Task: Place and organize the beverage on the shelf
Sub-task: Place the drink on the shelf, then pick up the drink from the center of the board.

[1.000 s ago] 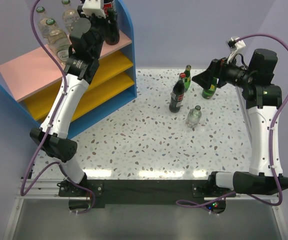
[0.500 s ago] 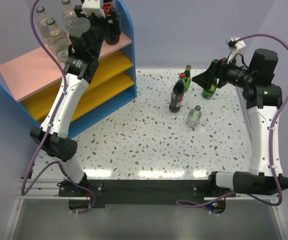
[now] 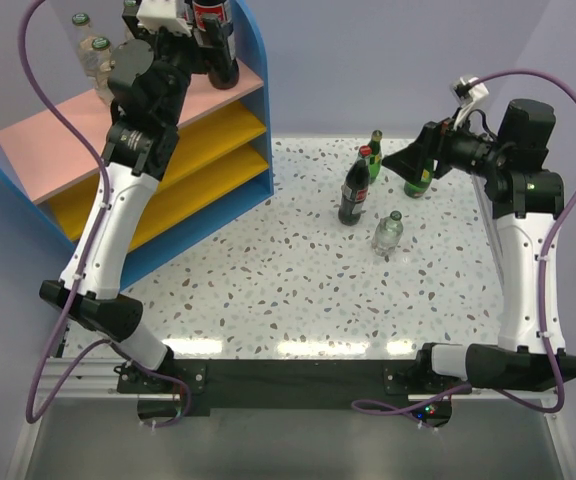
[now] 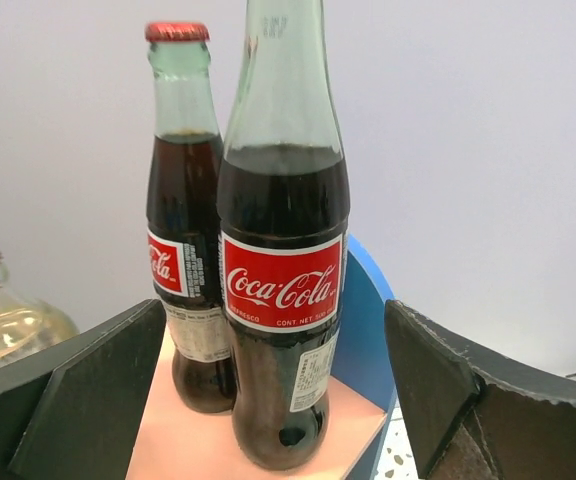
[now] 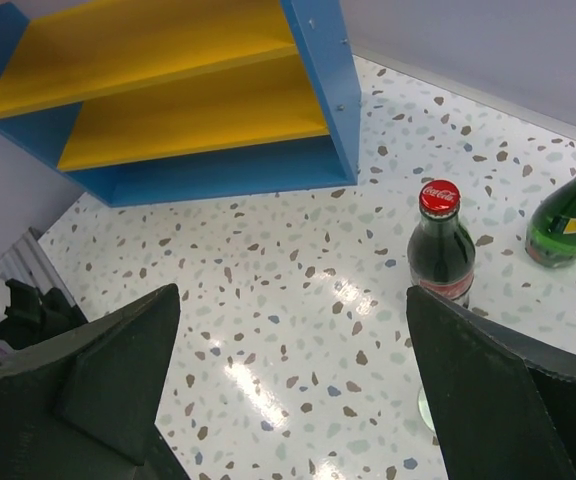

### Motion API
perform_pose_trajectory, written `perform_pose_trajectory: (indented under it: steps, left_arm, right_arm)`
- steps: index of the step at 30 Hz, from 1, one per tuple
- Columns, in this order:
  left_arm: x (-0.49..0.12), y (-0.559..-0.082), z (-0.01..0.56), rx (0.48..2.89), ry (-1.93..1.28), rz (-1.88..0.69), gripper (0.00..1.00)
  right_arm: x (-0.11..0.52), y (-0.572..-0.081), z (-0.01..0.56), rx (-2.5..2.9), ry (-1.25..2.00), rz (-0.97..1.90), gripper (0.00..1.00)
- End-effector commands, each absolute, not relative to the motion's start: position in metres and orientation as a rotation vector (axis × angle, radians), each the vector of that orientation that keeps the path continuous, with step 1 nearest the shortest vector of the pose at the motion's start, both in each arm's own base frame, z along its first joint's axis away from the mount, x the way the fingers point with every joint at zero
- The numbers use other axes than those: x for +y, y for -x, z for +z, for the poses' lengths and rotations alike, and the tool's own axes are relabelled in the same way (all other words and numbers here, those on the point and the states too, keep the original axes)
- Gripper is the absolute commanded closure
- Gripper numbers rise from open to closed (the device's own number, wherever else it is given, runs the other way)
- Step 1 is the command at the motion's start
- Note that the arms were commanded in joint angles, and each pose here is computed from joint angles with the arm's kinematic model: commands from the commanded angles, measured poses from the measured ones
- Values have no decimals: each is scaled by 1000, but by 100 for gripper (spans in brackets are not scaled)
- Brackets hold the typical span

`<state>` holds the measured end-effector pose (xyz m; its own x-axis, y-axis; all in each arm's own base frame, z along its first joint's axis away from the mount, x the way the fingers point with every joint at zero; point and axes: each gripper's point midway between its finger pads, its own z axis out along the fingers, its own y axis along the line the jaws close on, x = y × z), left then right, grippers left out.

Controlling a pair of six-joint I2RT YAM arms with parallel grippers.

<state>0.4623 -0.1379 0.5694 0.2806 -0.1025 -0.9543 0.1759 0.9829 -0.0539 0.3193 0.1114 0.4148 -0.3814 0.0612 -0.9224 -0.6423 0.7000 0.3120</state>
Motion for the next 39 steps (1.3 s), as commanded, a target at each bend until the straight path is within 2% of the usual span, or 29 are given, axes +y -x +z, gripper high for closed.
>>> perform_pose_trajectory:
  steps: [1,11,19,29,39]
  left_arm:
    - [-129,-437,591,1224,-63,-213,5]
    - [-137,-391,615,1202,-142,-331,4]
    - [-151,-333,609,1253,-305,-449,2]
    - [-159,-273,531,1378,-465,-559,1]
    - [-163,-242,427,1490,-502,-656,1]
  right_arm:
    - [115,-309,428,1757,512,810,2]
    - [112,-306,416,1769,604,754,2]
    - [102,-314,374,1892,682,692,2]
    - [116,-324,335,2009,805,594,2]
    - [118,-322,302,2079,888,513,2]
